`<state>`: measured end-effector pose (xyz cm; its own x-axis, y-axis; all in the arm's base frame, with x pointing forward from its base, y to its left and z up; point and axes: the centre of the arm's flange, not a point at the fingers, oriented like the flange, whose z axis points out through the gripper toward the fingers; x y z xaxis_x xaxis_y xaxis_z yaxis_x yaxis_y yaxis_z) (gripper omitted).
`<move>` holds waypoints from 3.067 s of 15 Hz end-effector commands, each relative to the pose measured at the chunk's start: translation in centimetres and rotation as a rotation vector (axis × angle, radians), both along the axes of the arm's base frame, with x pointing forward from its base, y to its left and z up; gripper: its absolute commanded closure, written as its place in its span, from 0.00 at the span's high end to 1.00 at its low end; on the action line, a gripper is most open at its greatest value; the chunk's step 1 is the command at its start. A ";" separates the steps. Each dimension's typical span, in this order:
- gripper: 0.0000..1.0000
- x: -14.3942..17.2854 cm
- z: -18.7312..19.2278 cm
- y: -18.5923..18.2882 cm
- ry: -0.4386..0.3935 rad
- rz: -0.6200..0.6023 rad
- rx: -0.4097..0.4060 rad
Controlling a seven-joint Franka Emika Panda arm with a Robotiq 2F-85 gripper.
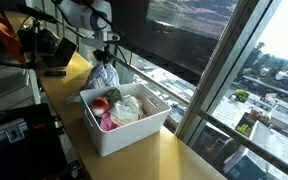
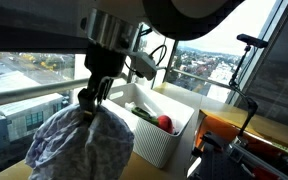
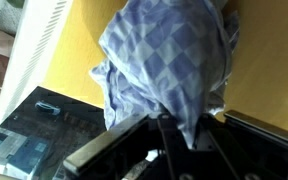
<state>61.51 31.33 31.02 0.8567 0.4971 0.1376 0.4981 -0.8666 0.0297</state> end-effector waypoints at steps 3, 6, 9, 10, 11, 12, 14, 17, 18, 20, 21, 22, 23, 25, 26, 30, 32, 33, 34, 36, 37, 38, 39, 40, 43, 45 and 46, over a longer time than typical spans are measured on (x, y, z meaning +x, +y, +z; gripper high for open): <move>0.04 -1.4 0.3 -0.4 0.012 -0.037 -0.032; 0.49 -2.5 1.1 -1.6 0.019 -0.054 -0.057; 0.69 -2.6 3.5 -5.0 0.016 -0.099 -0.081; 0.76 -2.3 4.7 -6.7 0.011 -0.122 -0.089; 0.84 -1.7 5.9 -8.8 0.003 -0.152 -0.096; 0.91 -0.8 7.0 -11.4 -0.007 -0.191 -0.102; 1.00 1.0 8.2 -16.4 -0.031 -0.271 -0.118; 1.00 3.7 7.5 -23.6 -0.050 -0.380 -0.143; 1.00 4.3 6.6 -25.3 -0.047 -0.411 -0.149; 1.00 5.3 4.4 -27.6 -0.021 -0.457 -0.154; 1.00 5.4 3.0 -28.1 -0.003 -0.473 -0.158; 1.00 5.4 1.4 -28.4 0.022 -0.482 -0.160; 1.00 5.2 -0.1 -28.3 0.044 -0.488 -0.161; 1.00 5.2 -2.9 -27.8 0.082 -0.500 -0.159; 1.00 5.4 -4.3 -27.6 0.102 -0.505 -0.158; 1.00 6.1 -9.5 -26.6 0.161 -0.521 -0.157; 1.00 6.3 -12.4 -25.8 0.192 -0.528 -0.158; 1.00 6.4 -14.2 -25.4 0.210 -0.531 -0.159; 1.00 6.4 -15.7 -25.1 0.226 -0.533 -0.162; 1.00 6.5 -18.6 -24.9 0.257 -0.542 -0.169; 1.00 6.5 -19.7 -25.0 0.272 -0.546 -0.172; 0.75 6.4 -20.5 -25.2 0.285 -0.550 -0.172; 0.72 6.3 -21.1 -25.6 0.290 -0.551 -0.172; 0.66 6.2 -20.9 -26.1 0.292 -0.552 -0.171; 0.45 5.8 -18.7 -27.5 0.293 -0.555 -0.170; 0.29 5.2 -16.8 -28.6 0.297 -0.554 -0.165; 0.22 4.8 -15.8 -29.0 0.300 -0.550 -0.158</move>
<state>67.47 4.17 13.36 0.9849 -0.0404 -0.1683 -0.0193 -0.9919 0.1255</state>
